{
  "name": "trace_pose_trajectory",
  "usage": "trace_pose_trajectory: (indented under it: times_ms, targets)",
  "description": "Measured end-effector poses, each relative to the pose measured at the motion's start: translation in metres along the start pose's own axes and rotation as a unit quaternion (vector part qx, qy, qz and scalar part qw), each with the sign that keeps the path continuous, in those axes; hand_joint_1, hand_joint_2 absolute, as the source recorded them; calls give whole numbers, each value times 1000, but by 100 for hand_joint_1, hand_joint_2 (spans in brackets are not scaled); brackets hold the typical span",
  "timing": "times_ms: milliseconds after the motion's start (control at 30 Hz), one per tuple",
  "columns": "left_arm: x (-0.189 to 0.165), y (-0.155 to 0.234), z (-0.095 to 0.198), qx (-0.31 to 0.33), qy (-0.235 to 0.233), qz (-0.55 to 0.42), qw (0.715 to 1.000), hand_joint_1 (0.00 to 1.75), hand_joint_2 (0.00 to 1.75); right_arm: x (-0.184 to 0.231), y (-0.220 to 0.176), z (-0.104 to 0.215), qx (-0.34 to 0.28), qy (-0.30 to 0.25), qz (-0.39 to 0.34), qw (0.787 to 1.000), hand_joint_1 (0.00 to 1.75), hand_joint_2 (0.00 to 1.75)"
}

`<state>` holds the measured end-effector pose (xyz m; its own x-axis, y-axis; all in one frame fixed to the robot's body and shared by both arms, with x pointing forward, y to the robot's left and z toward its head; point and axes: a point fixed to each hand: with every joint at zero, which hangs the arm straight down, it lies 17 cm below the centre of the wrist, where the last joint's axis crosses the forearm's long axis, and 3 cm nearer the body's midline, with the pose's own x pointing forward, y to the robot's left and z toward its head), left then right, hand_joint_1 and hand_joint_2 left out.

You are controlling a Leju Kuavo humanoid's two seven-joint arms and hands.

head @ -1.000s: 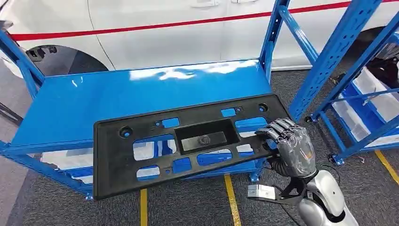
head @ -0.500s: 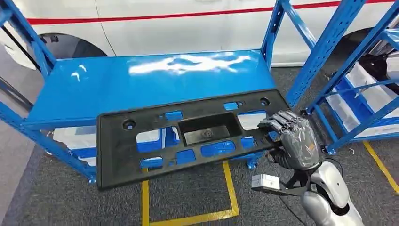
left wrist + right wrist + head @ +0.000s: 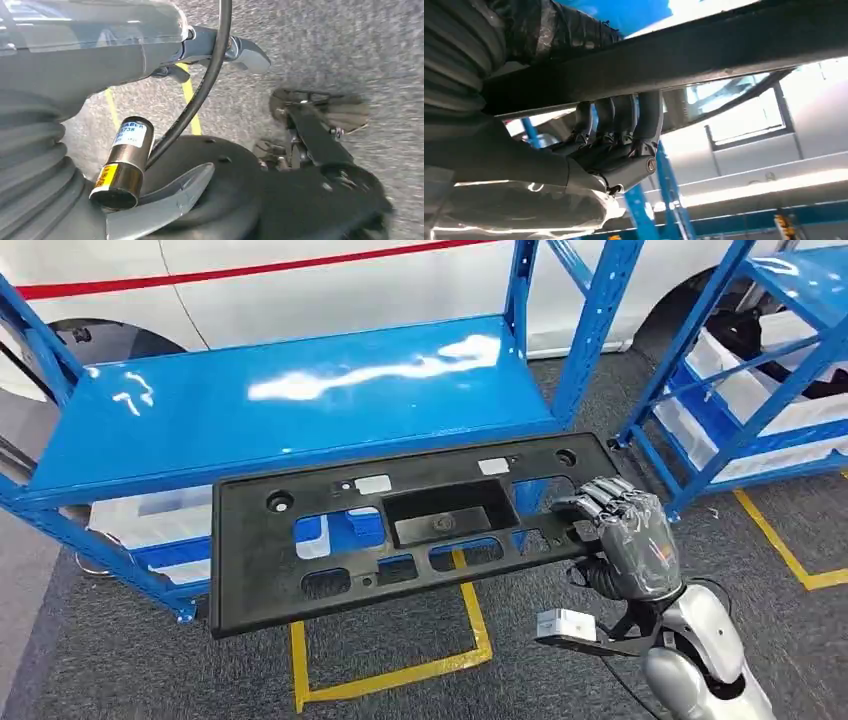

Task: Take the parts from the cabinet and place them on the table.

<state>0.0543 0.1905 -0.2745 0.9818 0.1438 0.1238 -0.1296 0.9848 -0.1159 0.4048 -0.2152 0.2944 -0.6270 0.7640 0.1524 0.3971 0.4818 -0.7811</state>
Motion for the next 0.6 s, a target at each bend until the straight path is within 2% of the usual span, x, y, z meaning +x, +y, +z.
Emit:
trace_pose_trajectory:
  times_ms: [300,600]
  targets:
    - [-2,0,0,0,2,-2,1000,0,175,-1,0,-1,1,4,2,1000,175,175]
    - [-2,0,0,3,3,0,1000,0,175,17,18,4,16,-4,5,1000,175,175]
